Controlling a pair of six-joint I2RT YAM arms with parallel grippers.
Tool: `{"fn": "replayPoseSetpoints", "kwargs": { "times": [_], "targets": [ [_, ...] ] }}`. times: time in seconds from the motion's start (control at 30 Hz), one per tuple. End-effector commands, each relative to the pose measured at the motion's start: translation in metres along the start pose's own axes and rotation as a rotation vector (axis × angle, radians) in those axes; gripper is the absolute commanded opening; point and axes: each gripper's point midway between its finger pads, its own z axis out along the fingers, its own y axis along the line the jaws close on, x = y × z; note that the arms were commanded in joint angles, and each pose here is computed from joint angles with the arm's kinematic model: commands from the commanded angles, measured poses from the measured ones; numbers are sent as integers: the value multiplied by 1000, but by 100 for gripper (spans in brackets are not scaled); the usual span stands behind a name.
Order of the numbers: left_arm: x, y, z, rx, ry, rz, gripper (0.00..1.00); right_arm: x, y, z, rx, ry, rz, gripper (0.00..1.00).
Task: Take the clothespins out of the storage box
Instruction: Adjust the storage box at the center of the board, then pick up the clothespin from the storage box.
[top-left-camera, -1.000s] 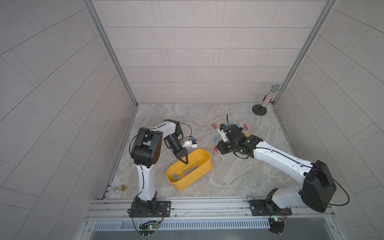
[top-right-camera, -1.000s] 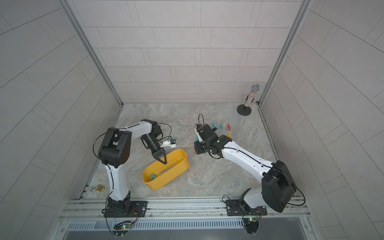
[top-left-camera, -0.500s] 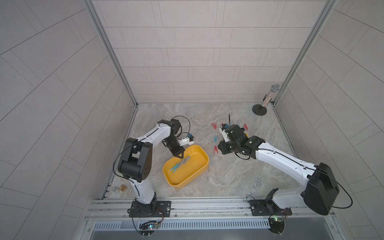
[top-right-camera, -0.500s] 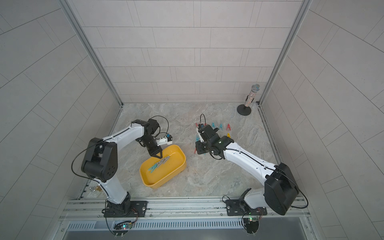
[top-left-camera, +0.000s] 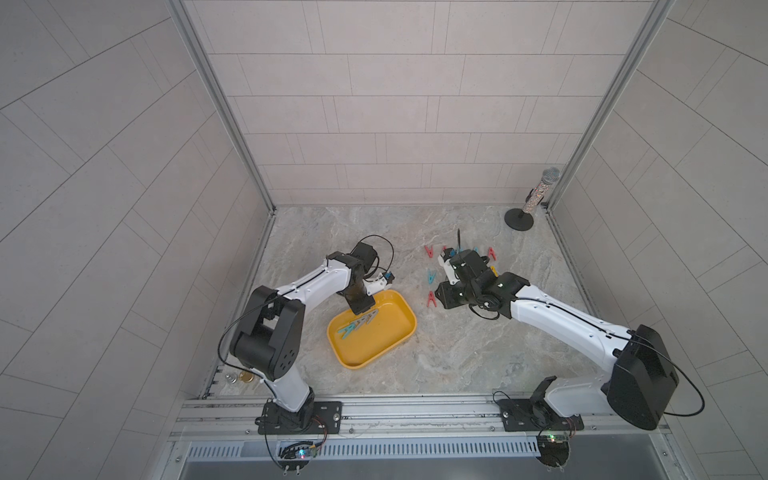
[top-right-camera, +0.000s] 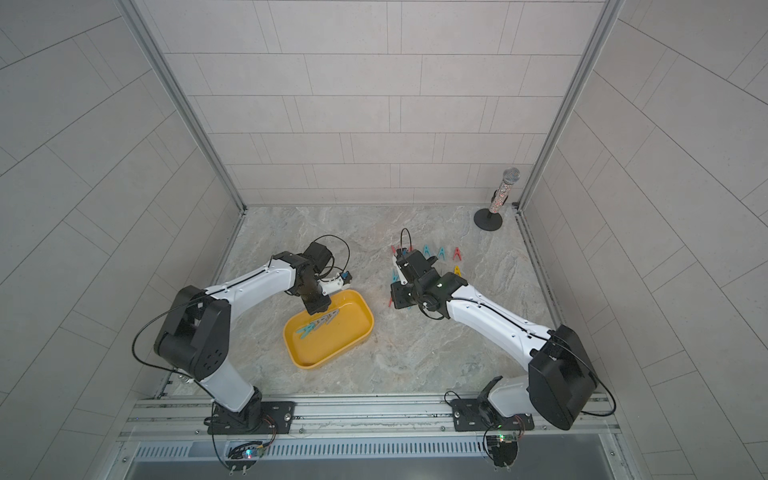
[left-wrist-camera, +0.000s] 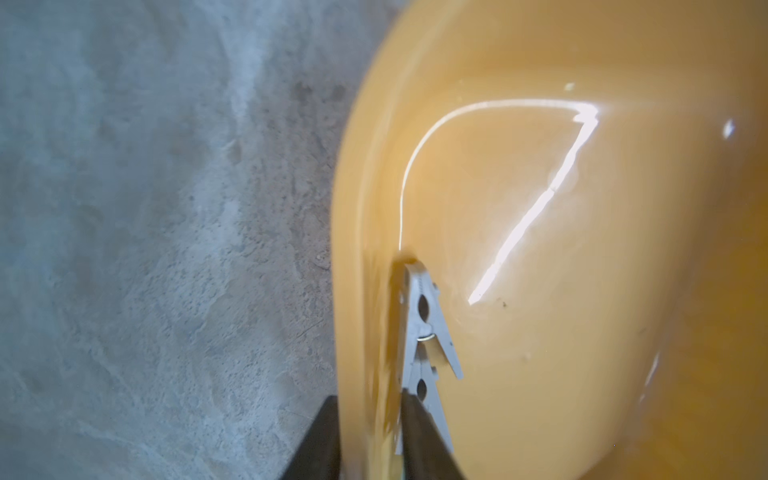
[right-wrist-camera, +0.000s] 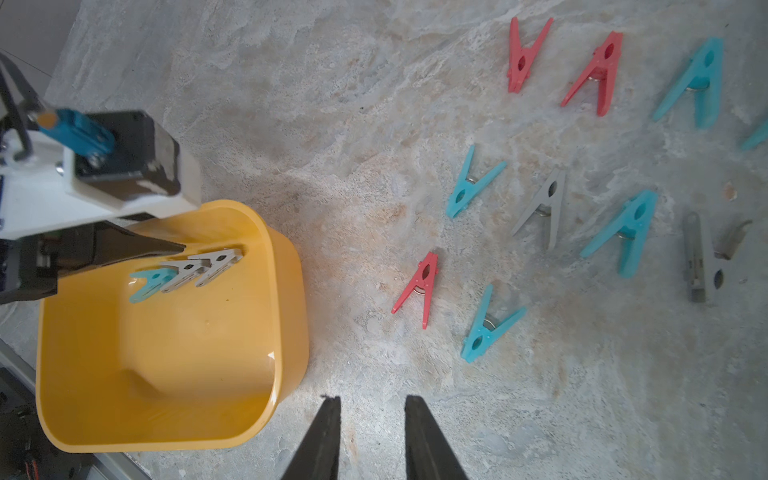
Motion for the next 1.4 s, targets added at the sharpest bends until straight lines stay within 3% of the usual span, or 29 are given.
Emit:
{"fn": "replayPoseSetpoints", "kwargs": {
  "times": [0.0, 0.13, 0.23, 0.47, 0.63, 0.77, 0.9, 1.07, 1.37],
  "targets": [
    [-6, 0, -21, -16, -42, -13, 49, -6, 14, -8, -44, -42, -26, 37],
    [-10, 8, -50, -27, -88, -50, 62, -13, 32, -15, -82, -76, -75, 38],
    [-9, 23, -80, -14, -160, -142, 68, -15, 53, -18, -119, -85, -141, 38],
    [27, 76, -132, -12, -344, -548, 73, -2, 120, 4, -185, -39, -369, 39],
    [74, 107, -128, -54, -388, -828, 74, 21, 157, 40, -230, 65, -543, 41],
    [101, 115, -99, -41, -360, -987, 74, 37, 173, 67, -281, 162, -671, 42],
    [112, 114, -86, -25, -305, -1016, 74, 49, 173, 87, -290, 239, -819, 45],
    [117, 117, -82, -5, -310, -1048, 74, 48, 165, 107, -247, 238, -977, 51],
    [125, 117, -78, 29, -316, -1075, 74, 59, 161, 126, -321, 256, -1143, 52]
  ]
}}
